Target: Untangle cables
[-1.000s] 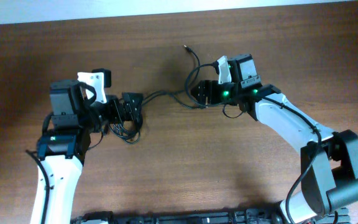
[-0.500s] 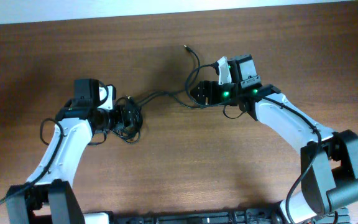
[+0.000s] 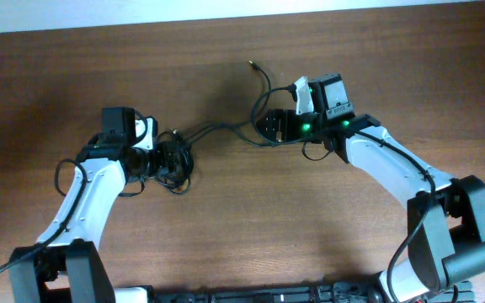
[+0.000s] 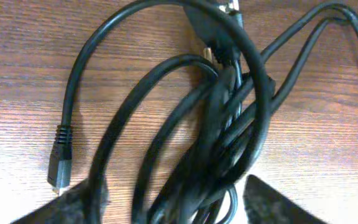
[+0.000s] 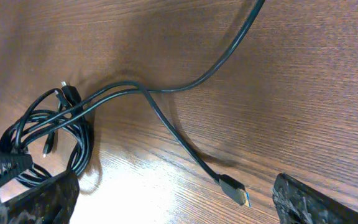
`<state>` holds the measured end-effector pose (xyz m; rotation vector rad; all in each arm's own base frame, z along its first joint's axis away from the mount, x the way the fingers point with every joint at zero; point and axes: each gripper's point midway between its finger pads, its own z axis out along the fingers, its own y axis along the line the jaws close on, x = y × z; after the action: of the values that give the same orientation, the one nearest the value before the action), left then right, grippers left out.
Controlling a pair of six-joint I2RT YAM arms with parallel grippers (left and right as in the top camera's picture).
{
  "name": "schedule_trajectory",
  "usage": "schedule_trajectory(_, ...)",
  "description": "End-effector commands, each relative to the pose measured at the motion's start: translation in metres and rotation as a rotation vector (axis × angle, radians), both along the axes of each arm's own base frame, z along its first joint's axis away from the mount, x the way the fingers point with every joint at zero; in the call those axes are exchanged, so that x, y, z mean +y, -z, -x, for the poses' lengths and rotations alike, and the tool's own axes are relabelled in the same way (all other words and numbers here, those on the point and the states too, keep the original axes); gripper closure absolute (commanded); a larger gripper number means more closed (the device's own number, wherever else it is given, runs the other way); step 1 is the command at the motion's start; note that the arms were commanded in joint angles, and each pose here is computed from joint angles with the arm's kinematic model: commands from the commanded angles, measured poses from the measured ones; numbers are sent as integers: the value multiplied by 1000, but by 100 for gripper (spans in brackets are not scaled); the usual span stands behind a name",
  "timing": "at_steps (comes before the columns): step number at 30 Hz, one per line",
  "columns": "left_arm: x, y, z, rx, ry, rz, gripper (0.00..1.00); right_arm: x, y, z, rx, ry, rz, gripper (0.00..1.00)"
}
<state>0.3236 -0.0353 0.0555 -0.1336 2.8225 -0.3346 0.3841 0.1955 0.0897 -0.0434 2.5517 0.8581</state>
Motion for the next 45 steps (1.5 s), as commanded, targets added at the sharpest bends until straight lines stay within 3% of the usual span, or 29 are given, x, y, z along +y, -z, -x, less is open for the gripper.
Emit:
schedule_trajectory(1, 3, 1, -3, -3, 1, -25, 37, 1, -13, -2, -29, -4, -12, 2)
schedule_trajectory(3, 1, 4, 1, 7, 5, -24, 41, 1, -13, -2, -29, -4, -12, 2)
schedule_trajectory(6, -13, 14, 2, 20, 49, -25, 98, 1, -13, -2, -29, -4, -12, 2)
schedule_trajectory(7, -17, 14, 0, 7, 63, -24, 100, 1, -13, -2, -29, -4, -12, 2)
schedule_trajectory(12, -54, -41, -2, -94, 140, 179, 100, 1, -13, -2, -29, -4, -12, 1)
schedule_trajectory(18, -48, -147, 69, -299, 112, 195, 100, 1, -13, -2, -29, -4, -12, 2)
schedule_trajectory(21, -47, -168, 80, -385, 116, 190, 100, 1, -13, -2, -29, -4, -12, 1)
schedule_trajectory(28, -49, -143, 61, -294, 112, 196, 100, 1, -13, -2, -29, -4, -12, 2)
schedule_trajectory(32, -58, -136, 13, -414, 261, 166, 100, 1, -13, -2, -32, -4, -13, 2)
schedule_trajectory(35, -111, -134, 10, -422, 508, 474, 100, 5, -21, -10, -31, 51, -64, 2)
schedule_trajectory(37, -121, -114, 8, -348, 528, 570, 100, 7, -18, -8, -6, 64, -72, 2)
schedule_trajectory(38, -122, -104, 6, -325, 531, 572, 100, 10, -19, -7, -1, 52, -89, 2)
schedule_trajectory(41, -120, -101, 6, -347, 568, 535, 100, 63, -82, 20, -178, -364, -393, 5)
schedule_trajectory(42, -114, -94, 2, -341, 549, 485, 100, 67, -91, 20, -183, -367, -431, 15)
schedule_trajectory(45, -110, -92, -3, -351, 540, 447, 100, 83, -85, 19, 16, -179, -472, 19)
